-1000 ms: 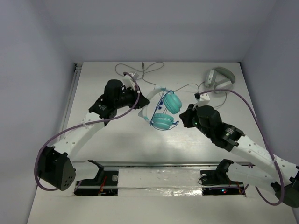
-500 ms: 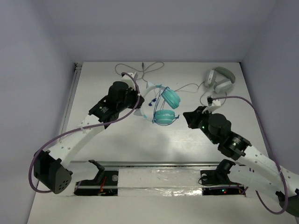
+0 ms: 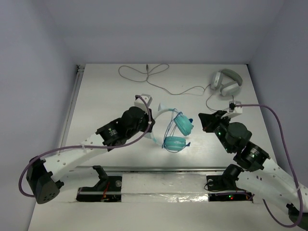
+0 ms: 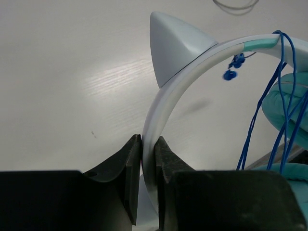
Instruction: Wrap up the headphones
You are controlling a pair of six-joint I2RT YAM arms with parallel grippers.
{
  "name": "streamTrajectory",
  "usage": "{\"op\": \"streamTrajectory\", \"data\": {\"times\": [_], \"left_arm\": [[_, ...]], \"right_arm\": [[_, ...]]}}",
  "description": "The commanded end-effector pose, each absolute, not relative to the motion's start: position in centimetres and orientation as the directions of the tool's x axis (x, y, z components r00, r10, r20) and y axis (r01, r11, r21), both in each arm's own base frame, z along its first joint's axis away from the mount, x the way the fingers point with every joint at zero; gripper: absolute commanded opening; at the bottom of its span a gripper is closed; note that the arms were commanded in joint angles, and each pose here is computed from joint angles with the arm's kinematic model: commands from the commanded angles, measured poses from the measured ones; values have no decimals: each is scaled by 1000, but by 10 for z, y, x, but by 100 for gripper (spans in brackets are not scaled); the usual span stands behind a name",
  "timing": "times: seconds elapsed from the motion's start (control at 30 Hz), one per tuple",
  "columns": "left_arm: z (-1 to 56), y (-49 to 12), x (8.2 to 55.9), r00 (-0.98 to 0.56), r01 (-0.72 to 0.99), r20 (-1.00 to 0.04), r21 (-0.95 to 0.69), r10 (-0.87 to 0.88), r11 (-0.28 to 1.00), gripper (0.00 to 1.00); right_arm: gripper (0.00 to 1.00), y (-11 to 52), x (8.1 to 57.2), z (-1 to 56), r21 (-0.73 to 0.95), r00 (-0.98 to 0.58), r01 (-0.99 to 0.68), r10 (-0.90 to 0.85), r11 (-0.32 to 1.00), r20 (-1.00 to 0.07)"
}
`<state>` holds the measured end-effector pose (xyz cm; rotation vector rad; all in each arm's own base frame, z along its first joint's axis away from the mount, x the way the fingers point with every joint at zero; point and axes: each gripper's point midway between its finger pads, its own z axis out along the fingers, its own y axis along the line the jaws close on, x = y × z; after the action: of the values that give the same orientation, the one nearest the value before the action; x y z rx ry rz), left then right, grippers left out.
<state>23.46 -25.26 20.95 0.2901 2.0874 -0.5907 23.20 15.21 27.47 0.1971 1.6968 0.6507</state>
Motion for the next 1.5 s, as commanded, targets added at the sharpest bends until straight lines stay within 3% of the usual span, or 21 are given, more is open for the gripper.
{"op": "streamTrajectory", "data": {"times": [0.0, 0.23, 0.53, 0.73, 1.03, 1.13, 1.17, 1.2, 1.23, 1.33, 1.4, 1.43, 1.47], "left_arm": [[226, -273, 226, -529, 419, -837, -402, -140, 814, 0], [183, -294, 223, -608, 398, -781, -457, -145, 795, 0], [169, -289, 310, -517, 243, -821, -413, -243, 878, 0], [117, -277, 369, -554, 157, -807, -343, -205, 926, 0], [63, -291, 387, -659, 183, -744, -305, -114, 935, 2], [61, -285, 381, -670, 171, -734, -296, -110, 940, 22], [62, -280, 381, -665, 157, -739, -286, -113, 945, 39], [73, -277, 379, -652, 153, -748, -291, -125, 945, 49], [72, -271, 374, -652, 141, -747, -290, -132, 947, 55], [108, -257, 366, -587, 122, -786, -324, -195, 938, 72], [136, -246, 363, -524, 112, -816, -352, -246, 929, 83], [163, -242, 354, -476, 130, -834, -382, -280, 915, 99], [194, -237, 347, -419, 148, -848, -415, -323, 898, 99]], "right_arm": [[0, 144, 234, 287, 537, -201, -199, 502, 820, -841], [1, 147, 233, 286, 535, -202, -220, 499, 816, -843], [3, 178, 245, 270, 493, -265, -274, 428, 826, -864], [4, 188, 251, 260, 460, -294, -283, 381, 841, -877], [4, 187, 249, 260, 454, -303, -282, 371, 845, -878], [7, 185, 250, 264, 458, -293, -277, 380, 844, -877], [9, 186, 250, 264, 464, -294, -276, 386, 842, -874], [12, 186, 250, 265, 468, -295, -278, 389, 839, -873], [25, 187, 249, 265, 470, -299, -277, 389, 838, -871], [52, 184, 248, 271, 487, -294, -269, 410, 831, -863], [60, 178, 247, 272, 494, -292, -244, 422, 835, -858], [72, 173, 245, 288, 512, -264, -247, 452, 823, -852], [87, 164, 245, 291, 518, -245, -212, 468, 829, -849]]}}
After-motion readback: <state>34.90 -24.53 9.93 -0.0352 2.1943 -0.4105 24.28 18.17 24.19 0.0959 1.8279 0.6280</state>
